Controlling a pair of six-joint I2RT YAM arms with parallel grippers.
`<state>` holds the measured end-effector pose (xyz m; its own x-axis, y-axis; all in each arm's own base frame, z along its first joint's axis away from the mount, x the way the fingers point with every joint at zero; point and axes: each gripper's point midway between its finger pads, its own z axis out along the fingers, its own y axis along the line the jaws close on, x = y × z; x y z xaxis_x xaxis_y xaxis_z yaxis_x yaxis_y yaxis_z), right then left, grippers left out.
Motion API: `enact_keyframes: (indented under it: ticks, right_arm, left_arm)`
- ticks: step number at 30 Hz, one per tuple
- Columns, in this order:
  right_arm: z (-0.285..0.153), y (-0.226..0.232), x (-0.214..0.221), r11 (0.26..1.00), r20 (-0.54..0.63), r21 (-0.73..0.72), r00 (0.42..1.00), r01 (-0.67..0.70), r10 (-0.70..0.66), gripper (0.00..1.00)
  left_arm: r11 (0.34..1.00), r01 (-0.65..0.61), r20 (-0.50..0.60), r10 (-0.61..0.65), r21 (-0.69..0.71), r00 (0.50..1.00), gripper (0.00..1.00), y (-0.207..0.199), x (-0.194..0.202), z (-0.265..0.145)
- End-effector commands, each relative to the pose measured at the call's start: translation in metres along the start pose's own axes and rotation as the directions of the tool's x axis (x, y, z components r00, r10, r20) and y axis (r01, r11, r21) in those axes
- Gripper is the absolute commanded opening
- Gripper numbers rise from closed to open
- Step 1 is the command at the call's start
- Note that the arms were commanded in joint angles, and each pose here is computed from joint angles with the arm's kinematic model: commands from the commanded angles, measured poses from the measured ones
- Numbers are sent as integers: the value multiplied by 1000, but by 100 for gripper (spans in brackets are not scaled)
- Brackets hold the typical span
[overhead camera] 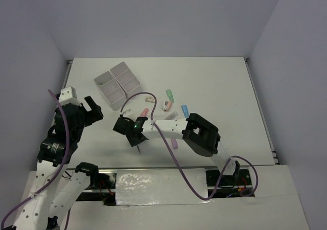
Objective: Sort the stationery into containers
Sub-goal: Pick up the pen from the center of the board.
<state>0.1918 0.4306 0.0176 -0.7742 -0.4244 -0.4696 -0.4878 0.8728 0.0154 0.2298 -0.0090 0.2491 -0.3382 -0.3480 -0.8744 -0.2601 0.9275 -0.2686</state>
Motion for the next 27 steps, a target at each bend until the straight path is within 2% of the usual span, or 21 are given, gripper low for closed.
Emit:
enact_keyframes:
  ticks: [1, 2, 6, 9, 10, 11, 12, 13, 15, 16, 17, 19, 20, 22, 23, 26, 27]
  right_arm:
    - [3, -2, 24, 1000, -63, 0, 998, 25, -24, 39]
    - [0, -2, 25, 1000, -65, -8, 998, 25, -25, 31]
    - [-3, -12, 48, 998, -119, -18, 991, 57, -58, 23]
    - [-9, -26, 65, 997, -149, -7, 986, 71, -72, 13]
    - [-12, -28, 69, 997, -151, -12, 986, 73, -74, 5]
    - [-23, -28, 65, 997, -128, -34, 989, 67, -71, 2]
    - [-25, -37, 75, 997, -140, -28, 987, 72, -75, 2]
    - [-41, -33, 62, 996, -81, -70, 995, 55, -61, 1]
    - [-51, -43, 66, 996, -55, -79, 997, 48, -52, 1]
    - [-67, -41, 51, 992, 10, -117, 999, 35, -35, 1]
    - [-71, -47, 51, 993, 20, -119, 999, 28, -26, 1]
    - [-91, -52, 35, 990, 85, -144, 996, 9, 3, 1]
    - [-93, -61, 30, 991, 99, -131, 995, -11, 24, 1]
    - [-108, -71, 19, 991, 143, -132, 988, -35, 54, 1]
    - [-112, -76, 15, 991, 162, -124, 985, -48, 68, 1]
    - [-131, -86, -3, 985, 233, -149, 965, -91, 124, 1]
    - [-134, -89, -6, 983, 249, -153, 958, -105, 141, 1]
  left_arm:
    - [1000, -4, 38, 4, 14, 999, 99, -2, -9, -1]
    - [1000, -4, 37, 4, 16, 999, 99, -3, -9, -1]
    - [1000, -7, 28, 6, 19, 1000, 99, -4, -7, 1]
    - [1000, -10, 19, 9, 28, 1000, 99, -6, -5, 3]
    - [999, -10, 10, 9, 45, 1000, 99, -9, -3, 3]
    - [998, -5, -2, 6, 57, 1000, 99, -12, -1, 4]
    - [997, -1, -20, 3, 74, 1000, 99, -16, 3, 6]
    - [992, 8, -55, -1, 124, 998, 99, -26, 9, 6]
    - [979, 62, -111, -40, 194, 993, 99, -41, 21, 9]
    - [956, 89, -193, -35, 280, 981, 99, -56, 45, 9]
    - [927, 142, -197, -76, 346, 977, 99, -71, 45, 10]
    - [882, 210, -274, -97, 421, 957, 99, -84, 74, 14]
    - [822, 273, -300, -131, 500, 945, 99, -100, 80, 11]
    - [749, 323, -308, -166, 578, 937, 99, -114, 80, 6]
    - [676, 353, -294, -205, 647, 933, 99, -128, 67, -4]
    - [574, 422, -335, -257, 702, 907, 99, -141, 67, -15]
    - [527, 417, -315, -276, 741, 908, 99, -147, 60, -19]
